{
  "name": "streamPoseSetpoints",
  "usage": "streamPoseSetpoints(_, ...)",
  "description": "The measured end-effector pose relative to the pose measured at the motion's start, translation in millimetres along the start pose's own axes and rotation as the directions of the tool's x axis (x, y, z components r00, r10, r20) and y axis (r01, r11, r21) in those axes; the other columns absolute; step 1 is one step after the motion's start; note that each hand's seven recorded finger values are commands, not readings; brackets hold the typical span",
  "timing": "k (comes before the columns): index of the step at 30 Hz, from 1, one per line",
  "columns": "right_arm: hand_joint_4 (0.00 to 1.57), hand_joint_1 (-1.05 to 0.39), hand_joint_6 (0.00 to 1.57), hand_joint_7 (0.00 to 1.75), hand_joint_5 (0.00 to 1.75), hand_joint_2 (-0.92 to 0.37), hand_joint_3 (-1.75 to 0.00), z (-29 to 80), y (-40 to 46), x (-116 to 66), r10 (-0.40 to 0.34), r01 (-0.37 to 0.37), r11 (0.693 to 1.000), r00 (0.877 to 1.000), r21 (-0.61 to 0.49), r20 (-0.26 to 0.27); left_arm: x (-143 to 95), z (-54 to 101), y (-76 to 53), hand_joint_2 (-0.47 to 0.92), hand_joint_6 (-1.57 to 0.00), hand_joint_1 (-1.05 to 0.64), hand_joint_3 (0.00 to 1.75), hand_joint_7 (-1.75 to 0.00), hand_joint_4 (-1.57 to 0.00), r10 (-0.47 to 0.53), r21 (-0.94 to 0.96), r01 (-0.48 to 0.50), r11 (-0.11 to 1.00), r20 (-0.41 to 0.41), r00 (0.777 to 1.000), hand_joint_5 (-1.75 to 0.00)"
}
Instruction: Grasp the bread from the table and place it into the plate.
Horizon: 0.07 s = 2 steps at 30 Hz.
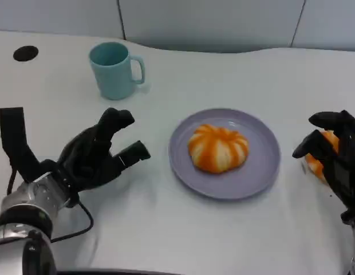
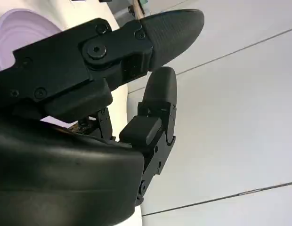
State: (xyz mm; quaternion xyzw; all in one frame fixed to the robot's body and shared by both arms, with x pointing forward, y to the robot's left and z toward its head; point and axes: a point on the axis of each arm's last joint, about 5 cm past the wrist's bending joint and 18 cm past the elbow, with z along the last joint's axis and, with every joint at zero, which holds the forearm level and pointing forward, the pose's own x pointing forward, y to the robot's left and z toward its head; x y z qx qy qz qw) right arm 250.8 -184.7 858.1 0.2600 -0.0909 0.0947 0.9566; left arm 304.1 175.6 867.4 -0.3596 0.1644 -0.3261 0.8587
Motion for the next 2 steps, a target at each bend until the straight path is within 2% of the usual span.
streamPoseSetpoints(2,0.62,-0.55,0.79,0.9,1.7,-0.92,-0.09,0.0,0.0,0.0,0.0,0.0,1.0,1.0,0.0,0.0,0.0,0.0,0.0,0.92,-0.28,-0.69,0.28,-1.75,-0.47,-0.001,0.0,0.001,1.0,0.0,1.0,-1.75)
